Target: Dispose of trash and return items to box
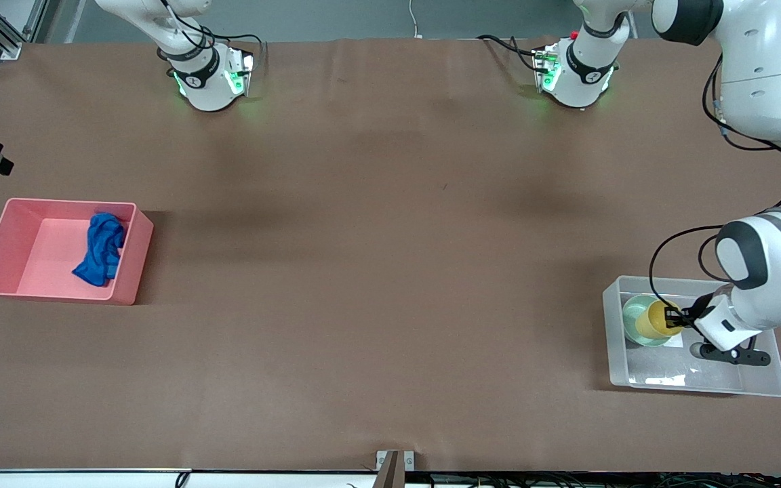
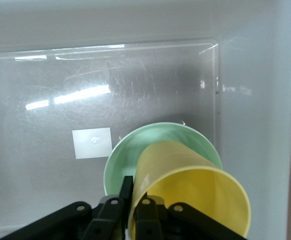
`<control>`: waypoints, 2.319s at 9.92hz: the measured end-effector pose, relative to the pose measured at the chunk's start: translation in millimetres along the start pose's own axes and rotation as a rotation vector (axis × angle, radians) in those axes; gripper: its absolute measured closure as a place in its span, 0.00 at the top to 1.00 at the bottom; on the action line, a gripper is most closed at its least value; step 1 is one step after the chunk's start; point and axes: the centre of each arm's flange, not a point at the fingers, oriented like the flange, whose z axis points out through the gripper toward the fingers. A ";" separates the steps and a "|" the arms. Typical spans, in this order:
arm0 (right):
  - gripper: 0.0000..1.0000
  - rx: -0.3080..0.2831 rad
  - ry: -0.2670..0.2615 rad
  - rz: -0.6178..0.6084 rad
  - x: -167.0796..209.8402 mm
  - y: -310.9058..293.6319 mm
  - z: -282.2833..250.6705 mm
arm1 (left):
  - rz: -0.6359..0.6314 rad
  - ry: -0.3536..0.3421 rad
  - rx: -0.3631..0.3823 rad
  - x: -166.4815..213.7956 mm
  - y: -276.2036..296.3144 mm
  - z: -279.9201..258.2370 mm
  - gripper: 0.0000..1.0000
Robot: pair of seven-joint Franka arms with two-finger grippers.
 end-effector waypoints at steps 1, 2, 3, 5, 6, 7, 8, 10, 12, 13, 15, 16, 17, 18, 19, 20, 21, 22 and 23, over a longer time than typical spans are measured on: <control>1.00 0.000 0.000 0.000 0.0 0.0 0.0 | -0.001 -0.003 0.000 -0.3 -0.5 2.7 0.14; 1.00 0.000 -0.001 0.000 -0.1 0.1 0.0 | 0.000 0.001 0.001 0.5 -0.6 0.9 0.29; 1.00 0.000 -0.003 0.000 -0.4 0.1 0.3 | 0.000 0.014 0.004 2.9 -0.2 -5.4 0.42; 1.00 0.000 -0.009 0.000 -0.9 0.0 0.7 | 0.009 0.060 0.003 7.3 6.4 -51.6 0.69; 1.00 0.000 -0.009 0.000 -1.0 0.1 0.8 | 0.016 0.069 -0.009 2.4 13.8 -86.4 0.85; 1.00 0.000 -0.010 0.000 -1.0 0.1 1.0 | 0.019 0.089 -0.014 -8.2 22.6 -124.1 0.98; 1.00 0.000 -0.011 -0.001 -1.0 -0.4 1.0 | 0.018 0.103 -0.005 -27.0 35.4 -158.4 1.00; 1.00 0.000 -0.011 -0.004 -1.1 -1.9 1.2 | 0.000 0.107 0.025 -82.9 78.4 -206.0 1.00; 1.00 0.000 -0.012 -0.003 -1.1 -1.6 1.2 | 0.002 0.135 0.028 -129.1 108.8 -237.2 1.00; 1.00 0.000 -0.012 -0.004 -1.1 -1.9 1.3 | 0.020 0.158 0.028 -140.0 120.3 -252.0 1.00; 1.00 0.000 -0.012 -0.003 -1.0 -1.3 1.2 | 0.018 0.169 0.025 -150.2 141.5 -288.1 1.00; 1.00 0.000 -0.012 0.000 -1.0 0.3 1.3 | 0.009 0.159 0.023 -153.5 146.2 -318.7 1.00; 1.00 0.000 -0.012 0.003 -1.0 1.6 1.3 | 0.007 0.153 0.023 -156.1 147.7 -353.4 1.00; 1.00 0.000 -0.012 0.002 -1.0 1.5 1.3 | 0.007 0.146 0.025 -156.7 148.0 -383.0 1.00; 1.00 0.000 -0.012 0.002 -1.0 1.3 1.3 | 0.007 0.134 0.027 -154.2 148.0 -405.1 1.00; 1.00 0.000 -0.012 0.002 -1.0 1.4 1.3 | 0.007 0.120 0.026 -150.3 147.9 -418.1 1.00; 1.00 0.000 -0.012 0.002 -1.0 1.4 1.3 | -0.006 0.096 0.024 -148.0 148.0 -418.5 1.00; 1.00 0.000 -0.012 0.002 -1.0 1.5 1.3 | -0.013 0.069 0.021 -148.1 149.2 -413.0 1.00; 1.00 0.000 -0.012 0.002 -1.0 1.4 1.3 | -0.016 0.054 0.020 -149.8 152.8 -410.6 1.00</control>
